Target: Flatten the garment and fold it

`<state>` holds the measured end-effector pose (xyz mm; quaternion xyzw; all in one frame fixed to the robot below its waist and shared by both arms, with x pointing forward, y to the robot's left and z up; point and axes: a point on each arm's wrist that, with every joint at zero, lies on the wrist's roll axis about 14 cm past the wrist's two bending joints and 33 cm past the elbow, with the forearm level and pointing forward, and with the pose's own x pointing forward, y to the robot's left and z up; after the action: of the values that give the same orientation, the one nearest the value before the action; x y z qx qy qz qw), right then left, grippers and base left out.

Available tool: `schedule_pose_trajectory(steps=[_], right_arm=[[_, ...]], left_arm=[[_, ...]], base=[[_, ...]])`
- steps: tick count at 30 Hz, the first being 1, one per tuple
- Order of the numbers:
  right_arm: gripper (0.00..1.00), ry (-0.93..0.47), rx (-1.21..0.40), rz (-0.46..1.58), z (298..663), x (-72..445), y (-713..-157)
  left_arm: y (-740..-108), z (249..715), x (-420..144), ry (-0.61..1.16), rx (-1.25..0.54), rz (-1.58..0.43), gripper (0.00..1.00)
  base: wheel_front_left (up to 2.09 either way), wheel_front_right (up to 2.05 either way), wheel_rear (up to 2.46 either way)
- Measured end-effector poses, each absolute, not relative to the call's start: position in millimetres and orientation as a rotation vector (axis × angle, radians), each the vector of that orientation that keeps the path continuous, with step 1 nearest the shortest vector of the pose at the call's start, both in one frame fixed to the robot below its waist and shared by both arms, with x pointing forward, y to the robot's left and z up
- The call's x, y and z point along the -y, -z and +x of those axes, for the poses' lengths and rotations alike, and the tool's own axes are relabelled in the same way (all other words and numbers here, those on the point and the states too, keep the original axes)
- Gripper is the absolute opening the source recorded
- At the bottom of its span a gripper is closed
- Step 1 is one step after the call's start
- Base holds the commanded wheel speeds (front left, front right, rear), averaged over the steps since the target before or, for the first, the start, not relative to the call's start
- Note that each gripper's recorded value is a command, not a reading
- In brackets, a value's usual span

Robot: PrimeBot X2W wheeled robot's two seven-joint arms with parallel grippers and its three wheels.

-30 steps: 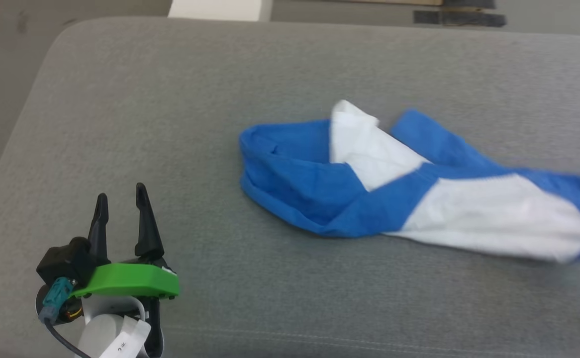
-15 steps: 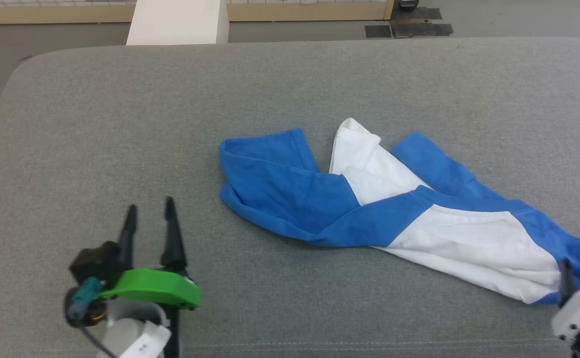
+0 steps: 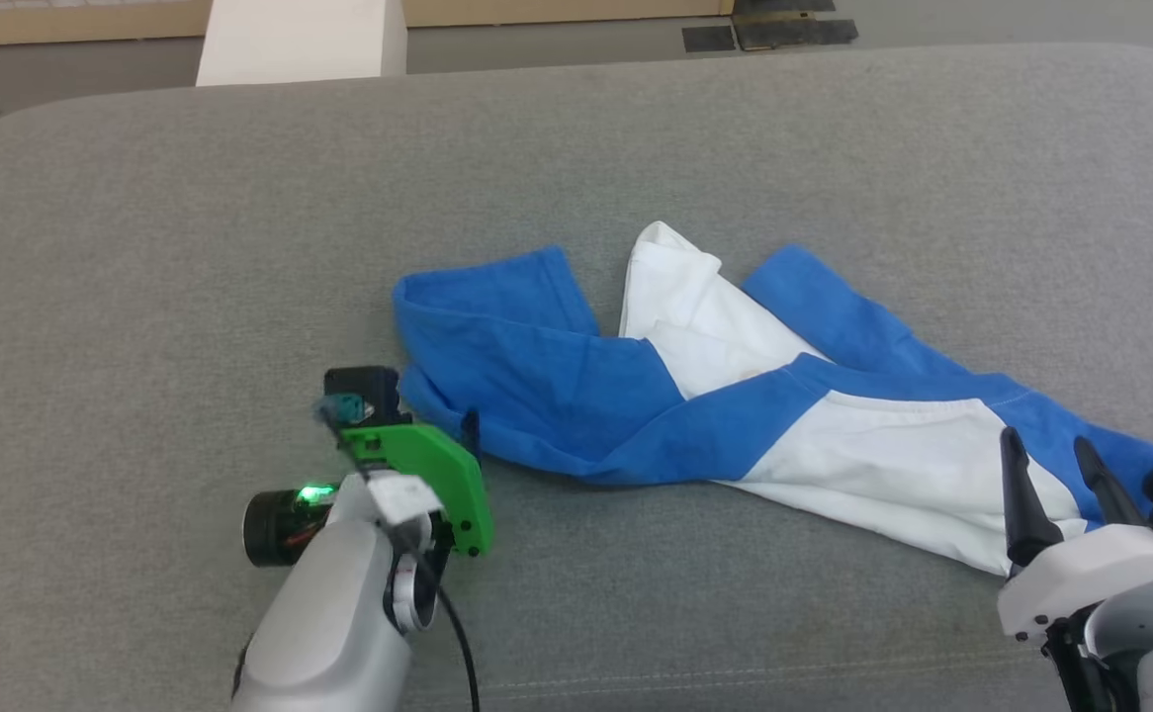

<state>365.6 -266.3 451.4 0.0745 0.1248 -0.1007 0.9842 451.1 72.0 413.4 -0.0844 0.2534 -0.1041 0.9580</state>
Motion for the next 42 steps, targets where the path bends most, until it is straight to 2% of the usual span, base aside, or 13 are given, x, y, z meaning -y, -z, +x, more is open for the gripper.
schedule_pose_trajectory(steps=[7,8,9,12,15,19,22,26,32,33,34,36,42], right_arm=[[1.0,0.177,-0.26,0.153,366.6,258.0,-451.9],[1.0,0.176,-0.26,0.153,366.6,257.6,-452.0],[1.0,0.175,-0.262,0.152,366.4,257.2,-451.8],[1.0,0.169,-0.268,0.154,367.0,255.2,-451.1],[1.0,0.161,-0.269,0.155,368.2,253.1,-452.1],[1.0,0.15,-0.264,0.156,368.6,249.7,-454.2],[1.0,0.135,-0.259,0.156,369.6,245.3,-456.9],[1.0,0.115,-0.253,0.158,371.1,238.8,-460.3],[1.0,0.076,-0.273,0.156,372.8,226.3,-457.9],[1.0,0.066,-0.275,0.154,374.0,223.3,-458.2],[1.0,0.055,-0.278,0.15,375.4,219.8,-458.3],[1.0,0.026,-0.284,0.13,378.2,210.8,-459.2],[1.0,-0.108,-0.311,0.037,402.1,168.4,-464.0]], left_arm=[[-385.6,455.1,-68.1,0.223,-0.715,-0.132,1.0],[-384.0,454.9,-65.5,0.235,-0.737,-0.136,0.85],[-383.1,455.6,-64.3,0.249,-0.756,-0.134,0.0],[-390.6,465.4,-71.0,0.242,-0.708,-0.148,0.0],[-416.1,484.7,-87.1,0.184,-0.537,-0.184,0.0],[-458.0,503.5,-134.0,0.051,-0.293,-0.207,0.0],[-473.5,498.7,-175.4,-0.059,-0.194,-0.208,0.0],[-456.5,465.9,-218.5,-0.181,-0.219,-0.213,0.0],[-400.7,402.0,-244.4,-0.284,-0.422,-0.246,0.0],[-396.0,395.5,-241.8,-0.282,-0.441,-0.264,0.71],[-395.2,392.1,-238.0,-0.277,-0.442,-0.289,1.0],[-399.5,391.9,-231.0,-0.248,-0.412,-0.311,1.0],[-446.9,408.5,-217.9,-0.175,-0.125,-0.309,1.0]], base=[[0.0,0.0,0.0],[0.0,0.0,0.0],[0.0,0.0,0.0],[0.0,0.0,0.0],[0.0,0.0,0.0],[0.0,0.0,0.0],[0.0,0.0,0.0],[0.0,0.0,0.0],[0.0,0.0,0.0],[0.0,0.0,0.0],[0.0,0.0,0.0],[0.0,0.0,0.0],[0.0,0.0,0.0]])
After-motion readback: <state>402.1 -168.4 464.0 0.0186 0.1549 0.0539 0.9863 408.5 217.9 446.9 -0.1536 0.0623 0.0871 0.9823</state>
